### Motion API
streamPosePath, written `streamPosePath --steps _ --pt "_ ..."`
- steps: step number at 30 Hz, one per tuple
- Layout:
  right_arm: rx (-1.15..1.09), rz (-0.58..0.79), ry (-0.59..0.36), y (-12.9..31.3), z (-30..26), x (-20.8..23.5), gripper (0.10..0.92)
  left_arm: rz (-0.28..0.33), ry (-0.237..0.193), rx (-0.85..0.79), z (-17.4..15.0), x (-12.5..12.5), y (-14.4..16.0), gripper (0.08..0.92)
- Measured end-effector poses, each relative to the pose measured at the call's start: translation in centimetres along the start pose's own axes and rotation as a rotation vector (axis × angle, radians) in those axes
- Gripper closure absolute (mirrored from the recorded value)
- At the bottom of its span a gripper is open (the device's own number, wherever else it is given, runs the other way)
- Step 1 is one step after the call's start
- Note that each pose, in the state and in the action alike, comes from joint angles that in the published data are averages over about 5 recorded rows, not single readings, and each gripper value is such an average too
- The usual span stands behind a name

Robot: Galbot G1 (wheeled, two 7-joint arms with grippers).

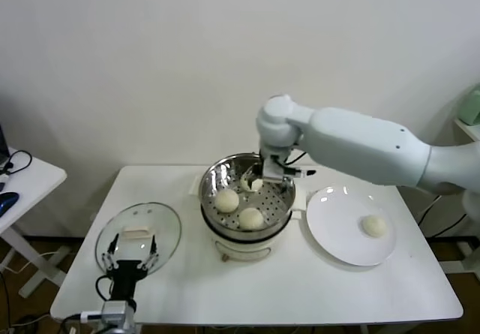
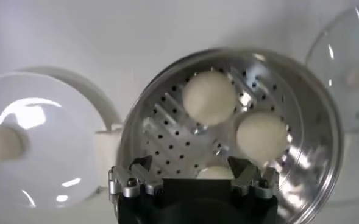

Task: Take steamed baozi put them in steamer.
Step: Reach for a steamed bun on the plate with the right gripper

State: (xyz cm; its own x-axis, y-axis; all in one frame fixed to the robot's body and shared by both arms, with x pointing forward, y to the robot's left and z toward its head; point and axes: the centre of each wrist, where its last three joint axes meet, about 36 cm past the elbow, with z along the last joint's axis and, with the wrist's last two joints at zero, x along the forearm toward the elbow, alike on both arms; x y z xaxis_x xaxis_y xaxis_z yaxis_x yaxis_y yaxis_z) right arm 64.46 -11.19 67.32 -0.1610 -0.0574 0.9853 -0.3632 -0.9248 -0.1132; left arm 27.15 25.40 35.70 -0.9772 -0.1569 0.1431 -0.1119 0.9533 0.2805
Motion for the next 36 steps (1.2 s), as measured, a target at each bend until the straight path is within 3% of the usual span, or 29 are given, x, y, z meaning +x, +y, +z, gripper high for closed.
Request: streamPosePath --steps 11,21,28,36 --pt "-0.608 0.038 -0.101 14.5 9.6 -0.7 0.200 0.012 -0.009 0.015 -0.3 -0.1 0.0 0.177" --pt "-0.962 0.014 -0.082 27.5 13.0 -4.7 0.200 0.021 -0.016 0.021 -0.7 -0.1 -0.1 0.177" --pt "-1.069 -0.030 -0.041 32.7 13.7 -8.6 0.200 0.010 -0.009 0.019 -0.5 0.1 0.2 0.177" --pt "-1.118 -0.087 -0.031 35.2 13.5 -13.3 0.200 0.004 0.002 0.022 -0.2 0.1 0.1 0.177"
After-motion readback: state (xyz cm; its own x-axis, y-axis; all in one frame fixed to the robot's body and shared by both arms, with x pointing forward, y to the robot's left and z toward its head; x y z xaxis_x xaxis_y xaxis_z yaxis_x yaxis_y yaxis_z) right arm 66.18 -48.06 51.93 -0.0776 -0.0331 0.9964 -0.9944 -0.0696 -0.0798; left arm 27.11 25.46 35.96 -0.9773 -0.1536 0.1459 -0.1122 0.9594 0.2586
